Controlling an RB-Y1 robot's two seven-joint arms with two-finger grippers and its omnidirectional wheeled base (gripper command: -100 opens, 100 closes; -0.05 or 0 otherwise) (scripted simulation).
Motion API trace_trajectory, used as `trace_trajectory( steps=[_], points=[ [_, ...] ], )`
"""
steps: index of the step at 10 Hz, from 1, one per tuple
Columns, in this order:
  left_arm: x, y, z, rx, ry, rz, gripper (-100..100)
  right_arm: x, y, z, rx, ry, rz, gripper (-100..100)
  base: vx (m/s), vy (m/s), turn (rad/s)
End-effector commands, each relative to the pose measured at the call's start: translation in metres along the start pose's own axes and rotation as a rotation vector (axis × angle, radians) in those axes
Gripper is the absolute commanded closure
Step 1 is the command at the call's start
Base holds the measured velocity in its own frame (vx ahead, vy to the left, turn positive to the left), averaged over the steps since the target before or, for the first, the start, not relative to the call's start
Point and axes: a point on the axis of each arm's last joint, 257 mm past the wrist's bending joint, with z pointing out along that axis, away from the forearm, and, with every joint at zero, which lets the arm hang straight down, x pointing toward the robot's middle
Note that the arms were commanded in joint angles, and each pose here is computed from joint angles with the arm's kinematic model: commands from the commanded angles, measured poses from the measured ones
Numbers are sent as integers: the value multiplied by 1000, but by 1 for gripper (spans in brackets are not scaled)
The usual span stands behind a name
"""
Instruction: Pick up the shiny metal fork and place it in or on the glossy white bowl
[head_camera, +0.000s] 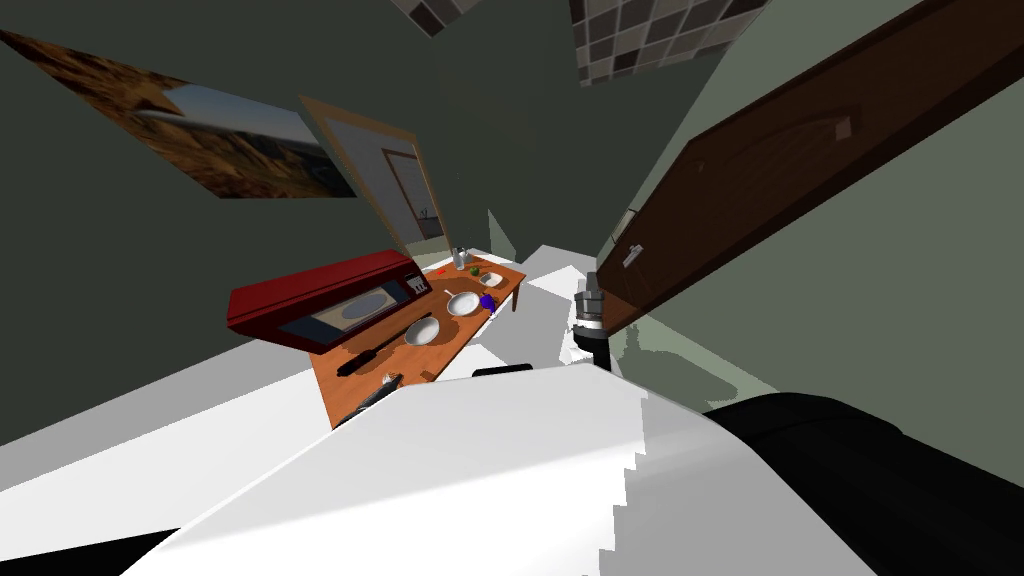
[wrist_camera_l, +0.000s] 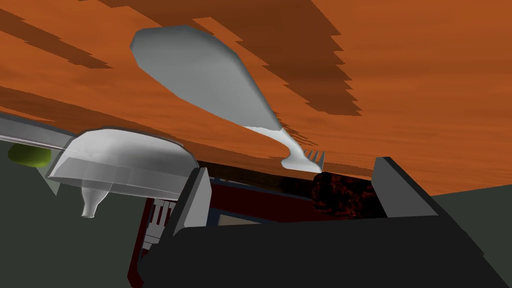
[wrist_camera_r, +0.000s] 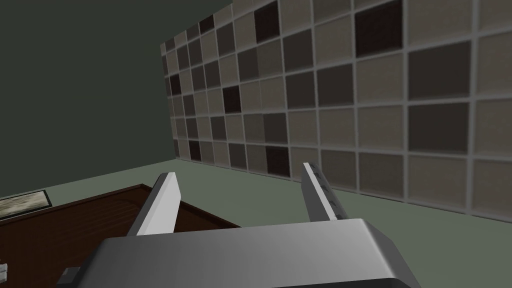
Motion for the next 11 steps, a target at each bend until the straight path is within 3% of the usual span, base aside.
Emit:
trace_trajectory(
  steps=[1, 2, 10, 11],
  points=[
    [0, 0, 0, 0, 0, 0, 0, 0, 0, 0, 0, 0, 0, 0, 0, 0, 0],
    [-3, -2, 9, -12, -6, -10, -100, 0, 0, 0, 0, 0, 0, 0, -43, 15, -107],
    [-11, -16, 41, -57, -17, -55, -100, 0, 0, 0, 0, 0, 0, 0, -72, 24, -87],
    [-11, -16, 38, -53, -17, -51, -100, 0, 0, 0, 0, 0, 0, 0, -29, 4, -17]
  ],
)
